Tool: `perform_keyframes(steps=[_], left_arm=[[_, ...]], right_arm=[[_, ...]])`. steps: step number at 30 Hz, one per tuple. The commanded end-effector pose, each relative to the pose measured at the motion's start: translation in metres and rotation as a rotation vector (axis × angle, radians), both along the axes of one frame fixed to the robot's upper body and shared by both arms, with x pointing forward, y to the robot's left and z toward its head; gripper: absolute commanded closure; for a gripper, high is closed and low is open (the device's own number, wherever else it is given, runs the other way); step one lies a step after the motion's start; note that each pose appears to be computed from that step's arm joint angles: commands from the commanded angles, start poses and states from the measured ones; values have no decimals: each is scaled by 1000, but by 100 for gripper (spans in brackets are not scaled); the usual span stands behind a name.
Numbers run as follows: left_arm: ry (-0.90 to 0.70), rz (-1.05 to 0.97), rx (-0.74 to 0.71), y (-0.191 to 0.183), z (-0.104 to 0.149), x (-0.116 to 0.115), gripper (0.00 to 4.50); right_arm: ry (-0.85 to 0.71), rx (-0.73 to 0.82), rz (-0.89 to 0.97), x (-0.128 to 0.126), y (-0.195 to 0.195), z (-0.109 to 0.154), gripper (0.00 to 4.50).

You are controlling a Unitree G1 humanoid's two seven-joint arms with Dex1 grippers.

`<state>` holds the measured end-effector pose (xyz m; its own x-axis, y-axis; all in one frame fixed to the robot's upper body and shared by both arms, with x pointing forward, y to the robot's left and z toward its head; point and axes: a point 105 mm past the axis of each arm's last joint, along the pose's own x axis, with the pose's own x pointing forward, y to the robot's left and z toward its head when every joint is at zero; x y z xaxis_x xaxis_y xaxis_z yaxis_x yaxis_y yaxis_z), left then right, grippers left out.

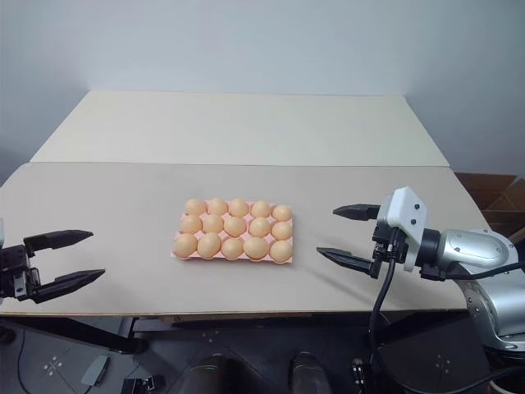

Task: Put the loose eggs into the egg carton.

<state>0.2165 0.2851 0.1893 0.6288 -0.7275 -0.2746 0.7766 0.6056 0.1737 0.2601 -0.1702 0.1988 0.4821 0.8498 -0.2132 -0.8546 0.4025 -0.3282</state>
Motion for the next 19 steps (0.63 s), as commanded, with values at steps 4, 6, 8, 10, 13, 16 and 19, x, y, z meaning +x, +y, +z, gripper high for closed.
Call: perform_keyframes(steps=[4,6,8,10,13,16,19], left_arm=[[-53,-20,-3,-4,14,10,3],[-57,-15,3,-4,17,11,3],[-67,-12,6,-7,22,10,3],[-68,-8,1,-6,26,7,3],[-63,4,16,-3,34,-1,3],[-73,29,27,1,39,-3,3],[-78,33,32,2,40,-5,3]], right_arm=[[-70,4,33,-3,13,16,0],[-88,-2,22,-4,15,17,0],[-92,6,14,-5,13,16,0],[-87,13,11,-4,18,10,0],[-93,16,0,-3,23,9,0],[-103,19,-4,-2,20,10,0],[-113,7,-23,3,19,10,0]])
